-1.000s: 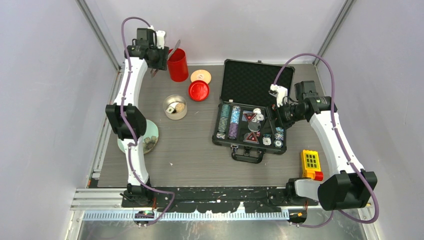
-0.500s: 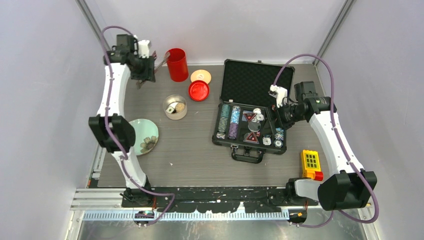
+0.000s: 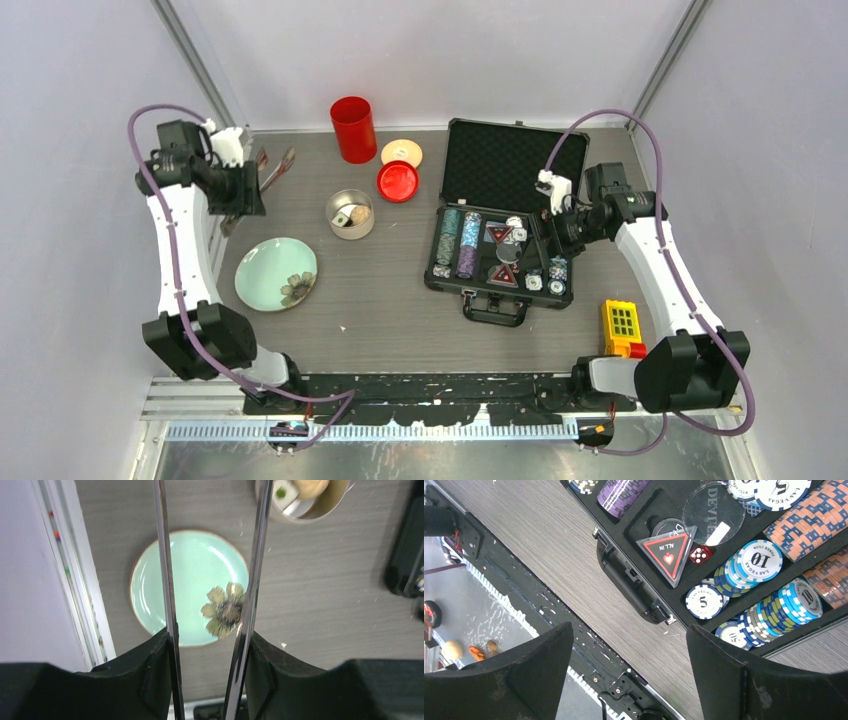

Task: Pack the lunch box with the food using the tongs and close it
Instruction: Place the clamp on the plate.

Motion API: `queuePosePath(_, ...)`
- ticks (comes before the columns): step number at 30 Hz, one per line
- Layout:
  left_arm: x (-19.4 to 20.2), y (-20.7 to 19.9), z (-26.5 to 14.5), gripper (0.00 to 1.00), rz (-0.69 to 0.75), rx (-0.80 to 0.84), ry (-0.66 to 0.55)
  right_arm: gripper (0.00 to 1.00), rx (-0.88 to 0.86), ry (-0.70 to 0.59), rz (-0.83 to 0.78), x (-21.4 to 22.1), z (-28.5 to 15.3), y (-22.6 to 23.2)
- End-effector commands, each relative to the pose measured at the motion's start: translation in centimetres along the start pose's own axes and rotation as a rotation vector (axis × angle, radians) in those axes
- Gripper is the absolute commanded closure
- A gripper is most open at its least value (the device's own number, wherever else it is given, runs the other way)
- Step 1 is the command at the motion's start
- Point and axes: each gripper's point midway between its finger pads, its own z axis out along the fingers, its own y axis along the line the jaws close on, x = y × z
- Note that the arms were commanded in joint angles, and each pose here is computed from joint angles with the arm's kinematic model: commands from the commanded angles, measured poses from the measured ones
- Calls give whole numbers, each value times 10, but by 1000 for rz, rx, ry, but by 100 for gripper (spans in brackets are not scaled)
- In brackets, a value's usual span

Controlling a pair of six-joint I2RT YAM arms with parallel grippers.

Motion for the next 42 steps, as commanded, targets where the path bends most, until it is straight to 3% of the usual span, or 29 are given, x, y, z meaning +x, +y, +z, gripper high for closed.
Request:
queuePosePath(1,33,10,-19,51,27,-10,11,12,-2,-24,-14,-12,1,-3)
queuePosePath(14,74,17,-42,49,173,-146,-15,12,9,54,79,-18,0,-8)
queuePosePath(24,102,-3,-7,50,190,1,-5,12,118,187,75,13,0,-31)
queuePosePath(30,121,-1,7,50,244,32,16,12,143,202,87,15,-2,-35)
queuePosePath(42,122,-18,-8,48,279,231,15,12,134,53,40,-10,-5,-27)
